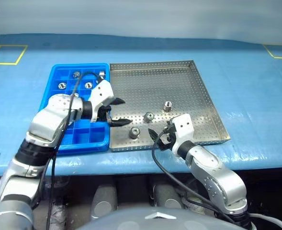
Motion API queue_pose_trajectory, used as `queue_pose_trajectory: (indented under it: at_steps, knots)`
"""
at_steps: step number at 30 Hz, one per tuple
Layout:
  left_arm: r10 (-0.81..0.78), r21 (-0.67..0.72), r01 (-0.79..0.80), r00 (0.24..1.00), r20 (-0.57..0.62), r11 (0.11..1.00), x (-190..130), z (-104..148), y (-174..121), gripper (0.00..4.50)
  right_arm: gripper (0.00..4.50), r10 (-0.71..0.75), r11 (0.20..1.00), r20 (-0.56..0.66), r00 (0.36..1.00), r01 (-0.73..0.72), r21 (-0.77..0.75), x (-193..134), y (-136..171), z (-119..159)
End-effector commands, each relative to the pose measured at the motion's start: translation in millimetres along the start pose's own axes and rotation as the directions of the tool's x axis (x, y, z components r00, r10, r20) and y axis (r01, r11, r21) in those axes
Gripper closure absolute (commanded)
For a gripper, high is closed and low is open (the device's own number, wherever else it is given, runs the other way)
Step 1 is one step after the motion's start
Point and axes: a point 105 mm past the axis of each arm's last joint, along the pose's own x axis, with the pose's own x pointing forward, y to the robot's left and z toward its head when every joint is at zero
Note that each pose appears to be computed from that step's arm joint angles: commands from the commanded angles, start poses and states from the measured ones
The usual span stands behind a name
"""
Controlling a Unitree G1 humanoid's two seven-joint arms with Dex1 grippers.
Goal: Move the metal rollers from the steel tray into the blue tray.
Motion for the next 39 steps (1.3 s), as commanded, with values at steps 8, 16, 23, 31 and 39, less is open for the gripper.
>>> queue_pose_trajectory:
  at_steps: [8, 16, 23, 31, 39]
  knots:
    - [-0.238, 0.076, 0.269, 0.931, -0.278, 0.96, 33.5, -13.9, 10.5, 0.03, 0.0, -0.025, 0.999, 0.054, 0.998, 0.024, 0.025, -5.9, 5.5, 9.2]
    - [-0.328, 0.13, 0.403, 0.862, -0.387, 0.906, 47.2, -11.9, 5.5, 0.03, 0.0, -0.059, 0.997, 0.059, 0.996, 0.056, 0.052, -7.4, 5.1, 6.9]
    - [-0.332, 0.142, 0.417, 0.853, -0.403, 0.898, 55.1, -15.2, 3.9, 1.19, 0.0, -0.084, 0.994, 0.06, 0.995, 0.08, 0.07, -7.9, 2.9, 4.8]
    - [-0.325, 0.151, 0.395, 0.879, -0.349, 0.906, 51.2, -8.0, 3.3, 2.79, 0.0, -0.084, 0.994, 0.061, 0.995, 0.08, 0.068, -4.3, 1.2, 6.5]
    - [0.104, 0.099, -0.106, 0.994, 0.032, 0.989, 19.7, 32.7, 44.1, 2.79, 0.0, -0.038, 0.998, 0.074, 0.996, 0.034, 0.051, 2.9, 8.9, 12.6]
